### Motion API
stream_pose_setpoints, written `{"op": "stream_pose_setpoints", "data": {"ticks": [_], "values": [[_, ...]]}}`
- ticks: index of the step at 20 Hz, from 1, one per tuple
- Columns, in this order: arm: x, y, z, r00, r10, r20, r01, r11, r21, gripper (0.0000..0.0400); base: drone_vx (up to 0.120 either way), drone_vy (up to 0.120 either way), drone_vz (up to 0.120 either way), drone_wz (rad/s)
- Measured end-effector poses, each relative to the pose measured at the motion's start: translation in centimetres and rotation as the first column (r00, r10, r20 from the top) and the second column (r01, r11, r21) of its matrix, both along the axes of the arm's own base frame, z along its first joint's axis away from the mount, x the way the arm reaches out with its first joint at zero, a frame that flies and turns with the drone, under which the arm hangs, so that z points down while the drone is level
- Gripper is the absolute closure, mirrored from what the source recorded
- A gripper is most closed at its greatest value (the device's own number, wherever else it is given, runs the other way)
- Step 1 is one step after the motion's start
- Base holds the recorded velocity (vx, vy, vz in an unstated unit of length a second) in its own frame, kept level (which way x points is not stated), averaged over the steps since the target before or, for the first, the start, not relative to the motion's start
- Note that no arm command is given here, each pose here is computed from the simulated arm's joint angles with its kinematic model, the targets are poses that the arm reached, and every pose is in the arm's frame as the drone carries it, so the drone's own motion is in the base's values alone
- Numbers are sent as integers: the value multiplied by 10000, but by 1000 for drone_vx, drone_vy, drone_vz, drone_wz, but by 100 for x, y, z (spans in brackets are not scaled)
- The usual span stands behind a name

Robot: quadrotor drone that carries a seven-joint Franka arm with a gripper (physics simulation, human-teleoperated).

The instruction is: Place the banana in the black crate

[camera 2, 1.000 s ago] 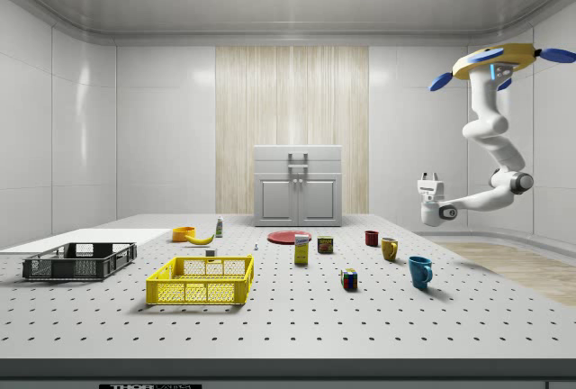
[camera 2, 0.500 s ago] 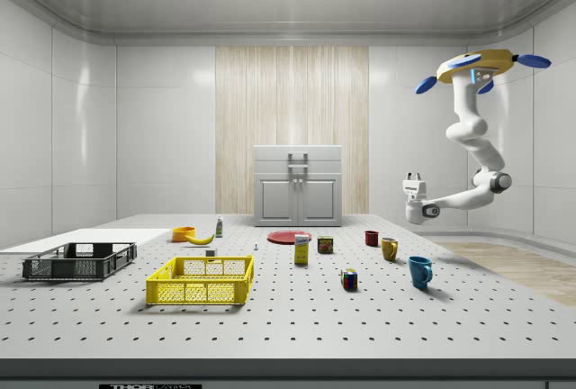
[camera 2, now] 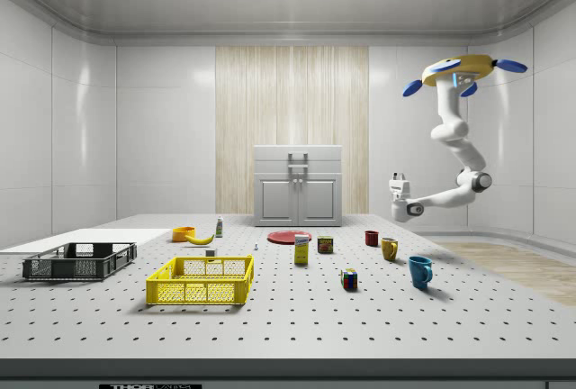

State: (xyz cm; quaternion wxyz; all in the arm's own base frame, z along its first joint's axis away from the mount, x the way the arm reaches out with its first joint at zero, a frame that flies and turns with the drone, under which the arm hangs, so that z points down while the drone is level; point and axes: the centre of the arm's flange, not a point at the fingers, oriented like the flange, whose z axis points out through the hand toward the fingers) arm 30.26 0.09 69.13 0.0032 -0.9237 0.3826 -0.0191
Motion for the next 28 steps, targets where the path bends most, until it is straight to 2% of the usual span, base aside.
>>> {"op": "stream_pose_setpoints", "data": {"ticks": [12, 18, 21, 24, 26, 28], "values": [[-9, 57, -2, 10000, -11, 91, 16, 9983, -574, 0, 120, -117, 0, 0], [-13, 171, -17, 9999, -30, 138, 53, 9850, -1726, 0, 120, 0, 0, 0], [-14, 286, -46, 9999, -46, 163, 91, 9575, -2884, 0, 120, 0, 0, 0], [-14, 463, -122, 9998, -71, 192, 152, 8842, -4668, 0, 120, 0, 0, 0], [-12, 617, -227, 9997, -92, 216, 207, 7820, -6230, 0, 120, 0, 0, 0], [-7, 783, -403, 9996, -116, 246, 266, 6084, -7932, 0, 120, 0, 0, 0]]}}
